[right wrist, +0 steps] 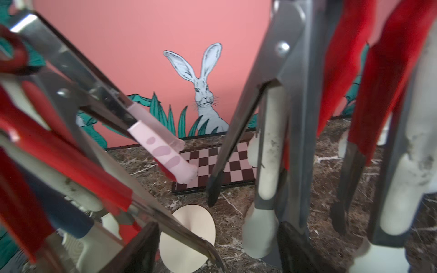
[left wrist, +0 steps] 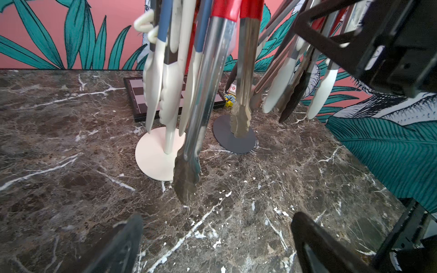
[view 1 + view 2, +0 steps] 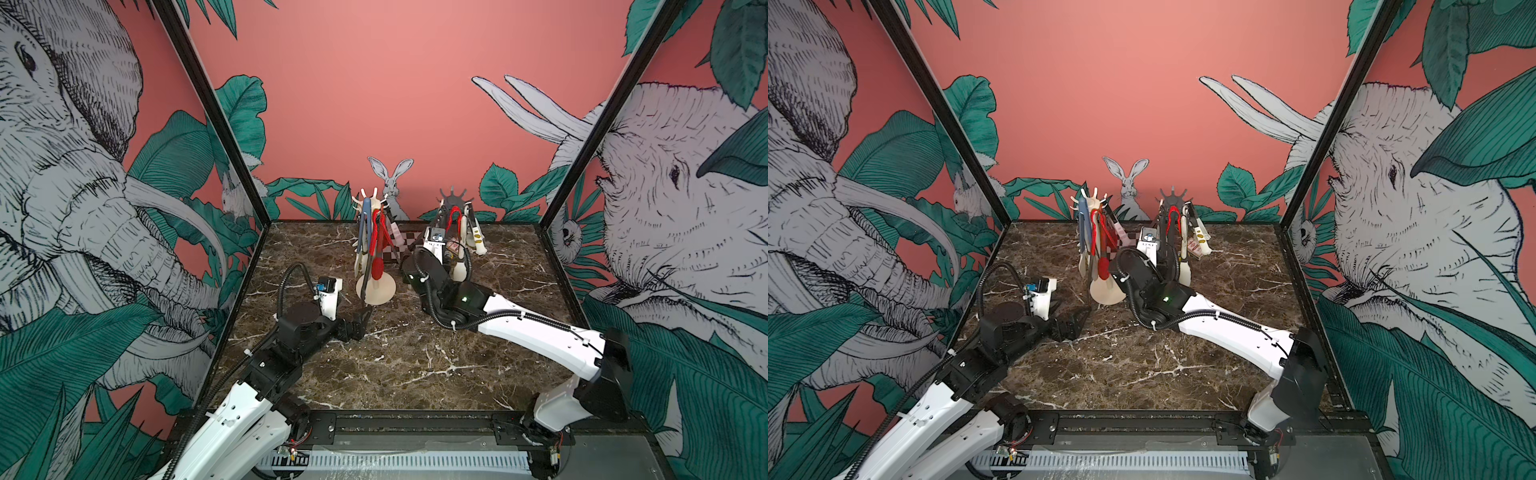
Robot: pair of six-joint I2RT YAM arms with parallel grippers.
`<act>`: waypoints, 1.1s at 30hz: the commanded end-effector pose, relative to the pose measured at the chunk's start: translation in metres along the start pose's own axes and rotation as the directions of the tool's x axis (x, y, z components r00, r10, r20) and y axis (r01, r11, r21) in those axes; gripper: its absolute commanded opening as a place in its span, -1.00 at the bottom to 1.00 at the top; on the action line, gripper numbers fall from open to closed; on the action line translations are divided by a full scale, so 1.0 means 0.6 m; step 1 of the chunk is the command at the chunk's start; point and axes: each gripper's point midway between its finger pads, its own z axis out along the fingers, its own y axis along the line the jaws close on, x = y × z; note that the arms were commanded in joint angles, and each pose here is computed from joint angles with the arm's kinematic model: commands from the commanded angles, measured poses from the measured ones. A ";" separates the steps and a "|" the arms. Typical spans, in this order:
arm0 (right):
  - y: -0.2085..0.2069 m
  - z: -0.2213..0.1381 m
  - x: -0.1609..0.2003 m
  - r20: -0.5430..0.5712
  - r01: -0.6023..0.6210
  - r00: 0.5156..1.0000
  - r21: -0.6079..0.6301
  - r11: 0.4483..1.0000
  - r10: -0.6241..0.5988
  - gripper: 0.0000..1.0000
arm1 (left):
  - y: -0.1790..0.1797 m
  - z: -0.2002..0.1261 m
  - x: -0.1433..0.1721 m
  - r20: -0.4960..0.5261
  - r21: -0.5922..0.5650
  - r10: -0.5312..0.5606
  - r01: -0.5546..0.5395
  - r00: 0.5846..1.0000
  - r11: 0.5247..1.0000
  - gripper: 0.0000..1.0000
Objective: Hang food tongs on kitchen utensil racks
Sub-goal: Hang the food tongs on the rack.
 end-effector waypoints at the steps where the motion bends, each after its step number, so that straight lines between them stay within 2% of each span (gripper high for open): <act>1: 0.040 -0.026 -0.065 0.126 0.070 0.991 -0.166 0.984 -0.049 0.73 | 0.009 -0.015 -0.033 0.055 -0.051 0.036 -0.033 0.998 0.998 0.99; 6: 0.067 -0.045 -0.051 0.150 0.219 0.972 -0.296 0.930 -0.182 0.93 | 0.032 -0.023 -0.051 0.074 -0.142 0.082 -0.071 0.994 0.987 0.99; 11: 0.080 -0.076 -0.041 0.174 0.315 0.948 -0.429 0.847 -0.265 0.98 | 0.063 -0.032 -0.075 0.099 -0.229 0.107 -0.082 0.989 0.970 0.99; 14: 0.063 -0.086 -0.020 0.120 0.323 0.945 -0.486 0.812 -0.304 0.98 | 0.089 -0.035 -0.086 0.101 -0.280 0.099 -0.067 0.990 0.958 0.99; 17: 0.023 -0.092 0.016 0.024 0.339 0.927 -0.479 0.810 -0.374 0.98 | 0.107 -0.038 -0.097 0.101 -0.324 0.121 -0.082 0.988 0.942 0.99; 19: -0.010 -0.104 0.035 -0.014 0.353 0.915 -0.459 0.815 -0.404 0.98 | 0.114 -0.038 -0.105 0.098 -0.339 0.140 -0.099 0.985 0.935 0.99; 23: -0.097 -0.122 0.061 -0.086 0.339 0.914 -0.379 0.861 -0.397 0.98 | 0.131 -0.034 -0.110 0.089 -0.373 0.132 -0.090 0.987 0.923 0.99; 27: -0.200 -0.119 0.078 -0.173 0.269 0.935 -0.228 0.936 -0.311 0.99 | 0.141 -0.026 -0.111 0.112 -0.385 0.130 -0.078 0.985 0.919 0.99; 33: -0.300 -0.084 0.107 -0.297 0.189 0.934 -0.068 0.980 -0.201 0.98 | 0.160 -0.003 -0.089 0.065 -0.400 0.115 -0.080 0.991 0.913 0.99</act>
